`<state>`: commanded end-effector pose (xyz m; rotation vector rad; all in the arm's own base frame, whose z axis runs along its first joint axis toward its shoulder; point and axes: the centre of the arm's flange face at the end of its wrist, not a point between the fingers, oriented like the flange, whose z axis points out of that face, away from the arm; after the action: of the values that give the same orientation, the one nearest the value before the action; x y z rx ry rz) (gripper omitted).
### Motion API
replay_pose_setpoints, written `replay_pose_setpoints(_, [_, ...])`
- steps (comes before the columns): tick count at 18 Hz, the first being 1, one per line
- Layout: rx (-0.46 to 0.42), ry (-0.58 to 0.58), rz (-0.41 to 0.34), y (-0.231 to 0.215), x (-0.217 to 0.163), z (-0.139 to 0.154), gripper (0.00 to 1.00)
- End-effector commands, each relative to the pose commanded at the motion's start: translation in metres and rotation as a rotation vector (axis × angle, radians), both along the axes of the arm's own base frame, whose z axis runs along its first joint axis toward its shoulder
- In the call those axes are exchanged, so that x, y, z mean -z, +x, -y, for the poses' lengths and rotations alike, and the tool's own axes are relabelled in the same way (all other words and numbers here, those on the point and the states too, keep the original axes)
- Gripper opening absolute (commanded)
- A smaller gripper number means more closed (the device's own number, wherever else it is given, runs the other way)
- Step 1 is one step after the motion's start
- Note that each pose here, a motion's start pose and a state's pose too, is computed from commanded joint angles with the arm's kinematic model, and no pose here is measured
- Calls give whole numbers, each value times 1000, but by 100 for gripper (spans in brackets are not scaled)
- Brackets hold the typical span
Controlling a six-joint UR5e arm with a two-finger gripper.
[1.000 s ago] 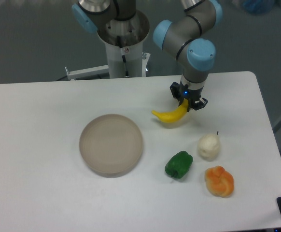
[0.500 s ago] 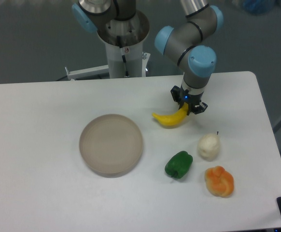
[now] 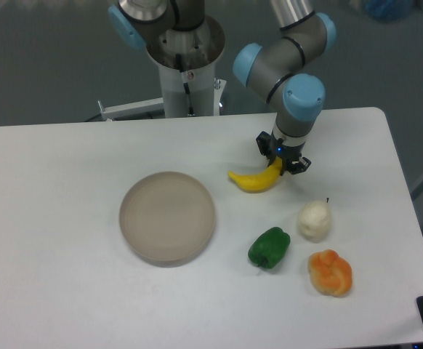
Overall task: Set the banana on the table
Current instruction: 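Lower the banana onto the table beside the green pepper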
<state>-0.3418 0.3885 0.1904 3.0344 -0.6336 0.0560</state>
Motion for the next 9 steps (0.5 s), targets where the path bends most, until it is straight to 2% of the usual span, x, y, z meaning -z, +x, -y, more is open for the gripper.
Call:
replay_pose_setpoints(1, [-2,2,-3,-1,-1,-1,52])
replay_pose_setpoints(4, [-5,13,-19,-7,-9,-4,73])
replay_pose_setpoints(9, [-11,53,-76,-25,-39,-14,96])
